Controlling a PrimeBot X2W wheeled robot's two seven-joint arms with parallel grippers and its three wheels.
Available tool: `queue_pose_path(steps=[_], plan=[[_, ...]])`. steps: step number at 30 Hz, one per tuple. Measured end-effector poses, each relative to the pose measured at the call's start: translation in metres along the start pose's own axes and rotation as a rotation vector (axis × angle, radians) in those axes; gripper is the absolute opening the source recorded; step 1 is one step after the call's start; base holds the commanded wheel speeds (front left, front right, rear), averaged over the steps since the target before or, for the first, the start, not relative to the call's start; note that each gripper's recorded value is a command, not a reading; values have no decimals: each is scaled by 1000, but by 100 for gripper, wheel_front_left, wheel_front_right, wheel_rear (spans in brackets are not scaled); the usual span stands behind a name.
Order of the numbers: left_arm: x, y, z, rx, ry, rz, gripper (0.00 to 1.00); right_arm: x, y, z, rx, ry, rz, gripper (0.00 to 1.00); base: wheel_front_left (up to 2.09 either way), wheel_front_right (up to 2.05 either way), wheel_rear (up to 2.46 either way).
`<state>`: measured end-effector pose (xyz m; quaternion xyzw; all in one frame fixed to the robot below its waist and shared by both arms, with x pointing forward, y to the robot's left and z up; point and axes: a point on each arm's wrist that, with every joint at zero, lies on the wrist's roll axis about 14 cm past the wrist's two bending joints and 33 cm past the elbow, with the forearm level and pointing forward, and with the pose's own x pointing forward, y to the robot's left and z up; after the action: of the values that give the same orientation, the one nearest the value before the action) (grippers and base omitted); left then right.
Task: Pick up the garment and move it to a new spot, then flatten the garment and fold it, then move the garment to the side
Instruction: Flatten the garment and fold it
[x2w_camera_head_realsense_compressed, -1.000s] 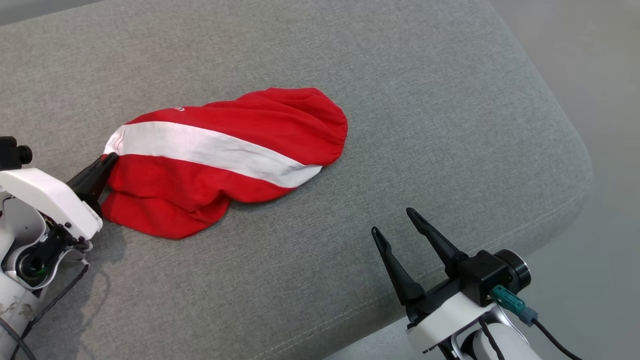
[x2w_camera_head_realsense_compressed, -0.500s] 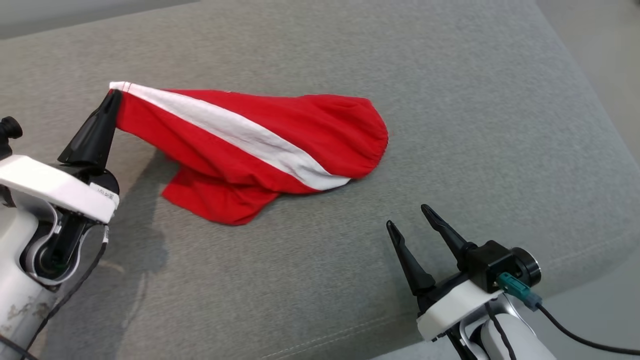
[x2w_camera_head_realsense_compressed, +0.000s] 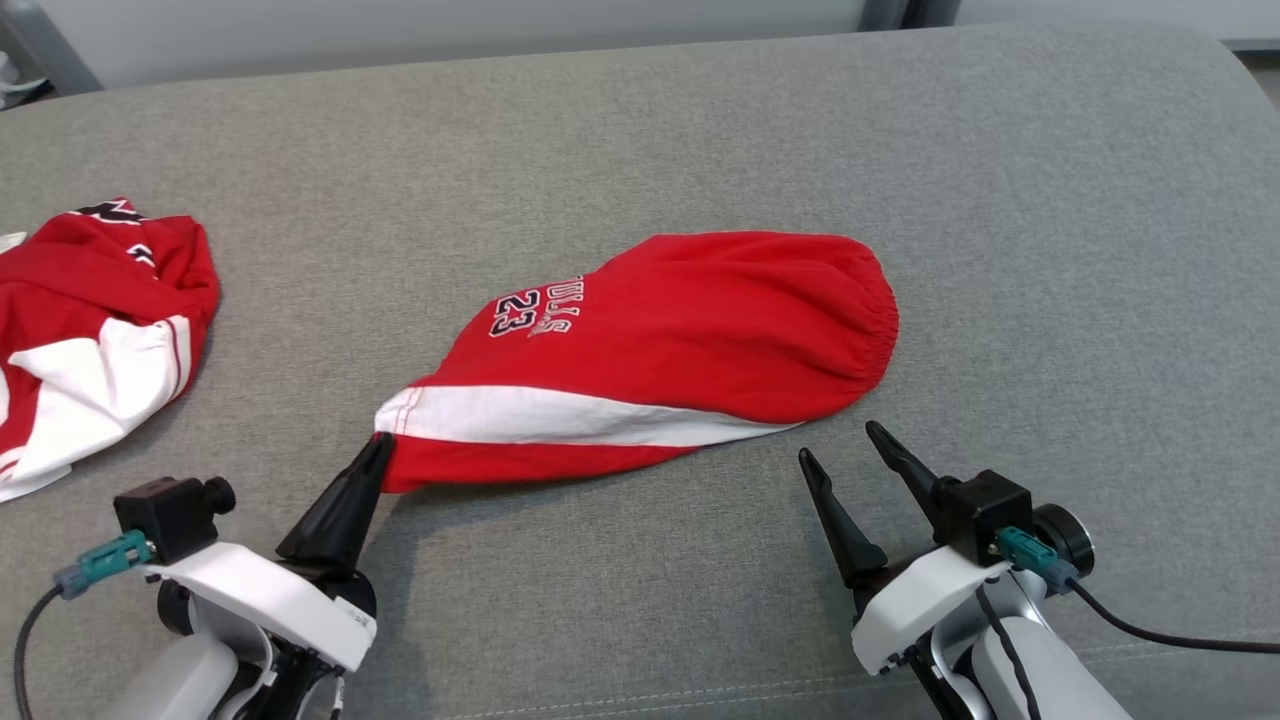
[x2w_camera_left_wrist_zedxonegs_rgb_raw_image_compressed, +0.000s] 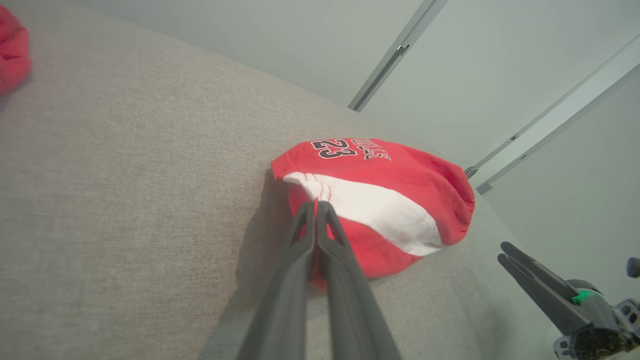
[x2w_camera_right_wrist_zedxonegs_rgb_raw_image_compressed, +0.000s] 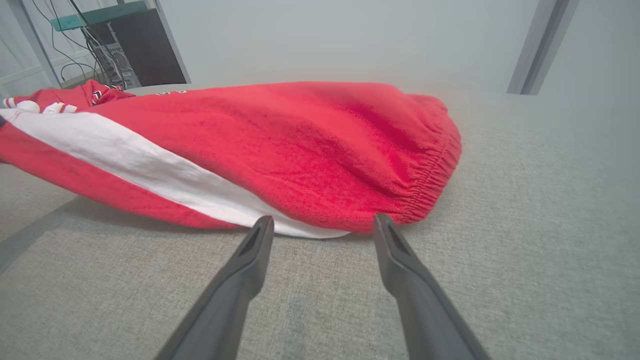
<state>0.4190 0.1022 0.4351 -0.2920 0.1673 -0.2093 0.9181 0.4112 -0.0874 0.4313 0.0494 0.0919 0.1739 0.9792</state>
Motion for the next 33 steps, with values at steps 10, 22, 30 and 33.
queue_pose_path(steps=[10,22,30,33], plan=[[-14,30,4,50,-52,120,100,-3,-6,-9,13,34,-21,100,0,0,0],[12,6,-3,43,76,-4,100,-10,-6,-13,23,45,-21,100,0,0,0],[35,10,-6,-14,188,-26,100,-15,-14,-17,31,51,-46,100,0,0,0],[42,21,-6,-34,206,-3,100,-15,-17,-17,33,48,-56,100,0,0,0]])
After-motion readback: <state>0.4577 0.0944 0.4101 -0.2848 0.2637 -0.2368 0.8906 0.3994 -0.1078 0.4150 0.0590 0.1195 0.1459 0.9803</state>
